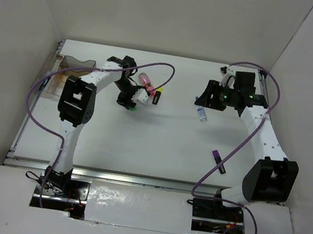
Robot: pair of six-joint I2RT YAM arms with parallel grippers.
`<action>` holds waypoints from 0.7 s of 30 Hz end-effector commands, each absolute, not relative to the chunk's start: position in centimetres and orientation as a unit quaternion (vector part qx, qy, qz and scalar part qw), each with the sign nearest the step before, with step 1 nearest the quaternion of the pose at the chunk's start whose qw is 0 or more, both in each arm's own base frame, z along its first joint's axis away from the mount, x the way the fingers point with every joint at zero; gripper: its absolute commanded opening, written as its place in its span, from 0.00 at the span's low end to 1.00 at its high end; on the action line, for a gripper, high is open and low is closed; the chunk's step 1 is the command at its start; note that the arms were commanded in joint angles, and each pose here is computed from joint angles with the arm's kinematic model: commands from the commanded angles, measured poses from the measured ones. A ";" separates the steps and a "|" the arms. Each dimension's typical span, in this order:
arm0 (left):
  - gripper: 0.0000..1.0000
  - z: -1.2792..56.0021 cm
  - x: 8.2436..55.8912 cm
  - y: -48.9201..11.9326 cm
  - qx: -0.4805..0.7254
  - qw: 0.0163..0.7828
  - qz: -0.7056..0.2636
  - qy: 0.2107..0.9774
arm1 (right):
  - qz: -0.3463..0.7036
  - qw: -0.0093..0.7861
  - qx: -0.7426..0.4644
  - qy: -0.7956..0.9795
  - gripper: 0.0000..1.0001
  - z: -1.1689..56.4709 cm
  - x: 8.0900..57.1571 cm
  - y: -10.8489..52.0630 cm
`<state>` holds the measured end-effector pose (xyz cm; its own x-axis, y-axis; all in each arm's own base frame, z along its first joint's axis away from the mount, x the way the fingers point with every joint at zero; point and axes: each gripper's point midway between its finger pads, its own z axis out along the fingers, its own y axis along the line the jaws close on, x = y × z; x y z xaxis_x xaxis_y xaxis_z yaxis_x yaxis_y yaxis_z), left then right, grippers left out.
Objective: Sort the stationery into containers
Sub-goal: Pick up the pen from the center of the board.
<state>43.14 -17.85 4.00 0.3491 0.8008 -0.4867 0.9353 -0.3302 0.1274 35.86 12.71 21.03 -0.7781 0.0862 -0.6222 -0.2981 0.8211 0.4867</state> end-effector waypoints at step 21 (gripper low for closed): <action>0.26 2.5 43.2 -14.3 0.772 0.182 -0.141 0.593 | 0.305 0.342 -0.078 0.886 0.58 22.1 35.6 13.4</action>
